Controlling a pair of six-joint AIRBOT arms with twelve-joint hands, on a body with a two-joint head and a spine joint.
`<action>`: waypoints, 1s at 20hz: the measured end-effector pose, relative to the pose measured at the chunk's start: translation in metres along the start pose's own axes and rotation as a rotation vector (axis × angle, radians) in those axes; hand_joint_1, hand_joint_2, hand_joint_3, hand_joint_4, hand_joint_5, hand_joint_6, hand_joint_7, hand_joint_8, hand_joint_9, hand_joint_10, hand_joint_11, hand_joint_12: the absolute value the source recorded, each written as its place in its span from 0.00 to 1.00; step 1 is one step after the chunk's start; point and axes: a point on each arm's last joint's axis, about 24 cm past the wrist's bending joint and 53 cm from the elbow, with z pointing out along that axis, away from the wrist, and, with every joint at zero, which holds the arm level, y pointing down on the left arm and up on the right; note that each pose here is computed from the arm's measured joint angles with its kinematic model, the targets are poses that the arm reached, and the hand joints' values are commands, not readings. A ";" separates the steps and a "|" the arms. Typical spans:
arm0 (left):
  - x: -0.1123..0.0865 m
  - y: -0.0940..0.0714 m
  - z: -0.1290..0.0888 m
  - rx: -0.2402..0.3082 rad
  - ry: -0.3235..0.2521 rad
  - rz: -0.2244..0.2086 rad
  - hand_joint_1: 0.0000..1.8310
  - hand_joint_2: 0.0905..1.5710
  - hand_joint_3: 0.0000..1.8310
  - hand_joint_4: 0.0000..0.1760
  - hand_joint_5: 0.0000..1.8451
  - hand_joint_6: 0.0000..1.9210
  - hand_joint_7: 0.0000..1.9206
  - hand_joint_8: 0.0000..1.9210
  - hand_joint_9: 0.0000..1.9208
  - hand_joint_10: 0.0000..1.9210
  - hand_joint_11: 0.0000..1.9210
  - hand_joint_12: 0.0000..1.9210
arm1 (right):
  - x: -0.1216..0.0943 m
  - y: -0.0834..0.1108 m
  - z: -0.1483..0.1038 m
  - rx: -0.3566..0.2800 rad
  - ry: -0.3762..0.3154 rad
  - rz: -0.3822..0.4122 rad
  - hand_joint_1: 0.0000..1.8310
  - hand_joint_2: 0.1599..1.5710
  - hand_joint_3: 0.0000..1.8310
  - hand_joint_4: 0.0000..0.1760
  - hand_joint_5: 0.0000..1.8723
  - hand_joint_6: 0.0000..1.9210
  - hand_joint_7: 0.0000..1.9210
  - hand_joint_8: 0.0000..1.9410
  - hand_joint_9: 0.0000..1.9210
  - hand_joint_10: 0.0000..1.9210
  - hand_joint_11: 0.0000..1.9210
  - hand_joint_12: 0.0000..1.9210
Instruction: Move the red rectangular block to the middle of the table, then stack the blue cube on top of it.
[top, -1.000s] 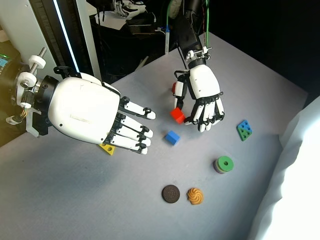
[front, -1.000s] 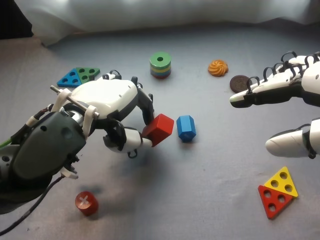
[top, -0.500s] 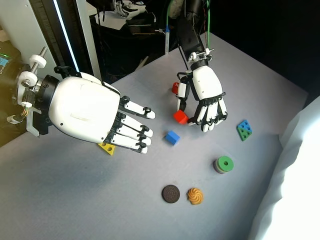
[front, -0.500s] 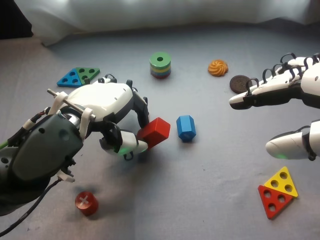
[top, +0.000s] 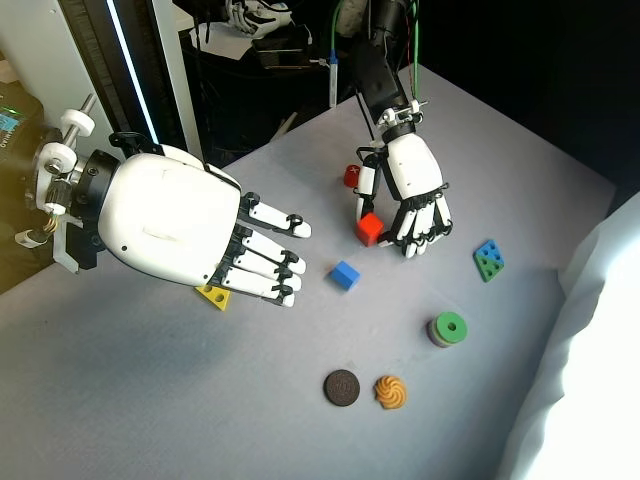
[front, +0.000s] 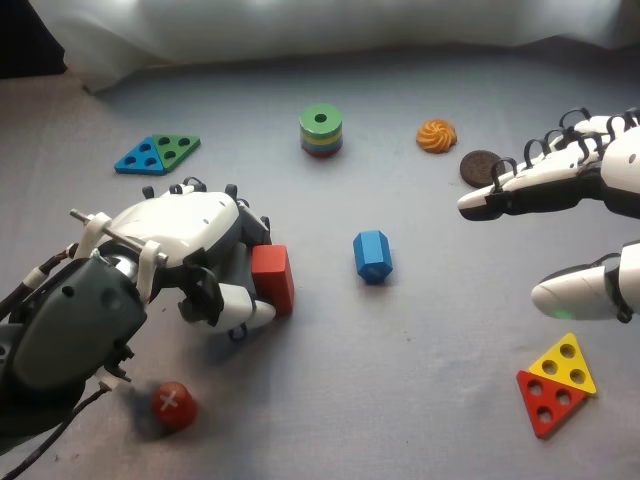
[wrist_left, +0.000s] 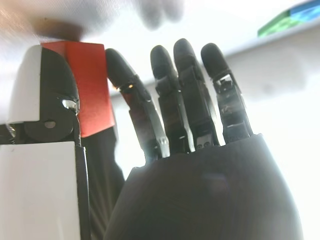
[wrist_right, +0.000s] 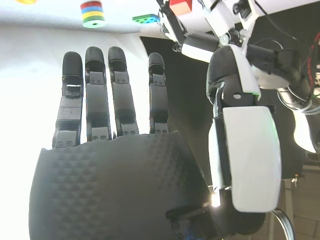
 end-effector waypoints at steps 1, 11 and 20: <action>0.000 0.001 0.000 0.000 -0.002 0.001 0.45 0.70 0.00 0.00 0.42 0.11 0.32 0.00 0.25 0.00 0.01 0.58 | 0.000 0.000 0.000 -0.001 -0.001 0.000 0.24 0.70 0.00 0.00 0.17 0.00 0.16 0.00 0.15 0.00 0.00 0.36; 0.002 0.006 -0.002 -0.009 0.005 -0.003 0.16 0.70 0.00 0.18 0.33 0.00 0.24 0.00 0.17 0.00 0.00 0.44 | 0.000 0.001 0.000 -0.003 -0.002 0.000 0.26 0.69 0.00 0.00 0.16 0.00 0.16 0.00 0.15 0.00 0.00 0.39; -0.001 -0.003 0.000 0.008 0.000 0.001 0.16 0.70 0.00 0.10 0.33 0.00 0.25 0.00 0.18 0.00 0.00 0.44 | 0.000 0.001 0.000 -0.003 -0.002 -0.049 0.26 0.70 0.00 0.00 0.17 0.00 0.17 0.00 0.15 0.00 0.00 0.38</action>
